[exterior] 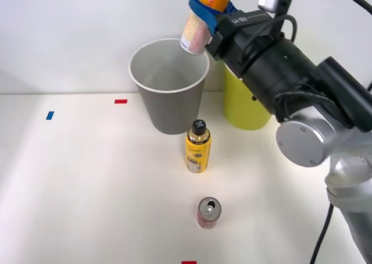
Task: Put cans in the gray bin, plastic bottles in the light green bin
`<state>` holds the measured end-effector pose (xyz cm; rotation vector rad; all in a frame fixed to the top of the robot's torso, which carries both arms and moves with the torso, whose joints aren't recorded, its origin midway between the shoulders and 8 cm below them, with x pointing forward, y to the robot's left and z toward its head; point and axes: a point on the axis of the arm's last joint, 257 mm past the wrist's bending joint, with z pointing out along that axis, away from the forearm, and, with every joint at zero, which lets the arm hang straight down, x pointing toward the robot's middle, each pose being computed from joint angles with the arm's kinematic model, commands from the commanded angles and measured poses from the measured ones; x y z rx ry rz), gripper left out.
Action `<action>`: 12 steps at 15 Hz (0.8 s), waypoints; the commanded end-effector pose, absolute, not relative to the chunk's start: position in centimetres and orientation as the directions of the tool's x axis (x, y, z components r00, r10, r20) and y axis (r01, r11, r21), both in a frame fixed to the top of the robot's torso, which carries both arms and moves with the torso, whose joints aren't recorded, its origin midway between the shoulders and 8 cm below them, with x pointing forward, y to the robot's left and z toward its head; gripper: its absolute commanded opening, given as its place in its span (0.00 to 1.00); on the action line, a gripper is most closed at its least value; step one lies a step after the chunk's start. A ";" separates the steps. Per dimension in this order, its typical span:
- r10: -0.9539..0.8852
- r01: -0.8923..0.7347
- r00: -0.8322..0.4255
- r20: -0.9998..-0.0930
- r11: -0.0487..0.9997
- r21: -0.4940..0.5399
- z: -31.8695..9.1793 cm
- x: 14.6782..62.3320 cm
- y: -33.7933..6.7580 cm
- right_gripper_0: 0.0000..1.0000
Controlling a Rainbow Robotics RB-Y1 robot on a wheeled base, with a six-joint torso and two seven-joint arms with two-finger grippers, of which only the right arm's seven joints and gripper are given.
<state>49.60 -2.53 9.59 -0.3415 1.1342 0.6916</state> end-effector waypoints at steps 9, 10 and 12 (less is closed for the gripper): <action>0.275 -0.668 0.306 -0.912 0.744 0.000 6.9 57.1 5.1 0.00; 0.278 -0.667 0.306 -0.910 0.745 0.003 7.0 57.1 5.0 0.00; 0.275 -0.666 0.311 -0.910 0.746 -0.003 7.0 57.1 4.9 0.49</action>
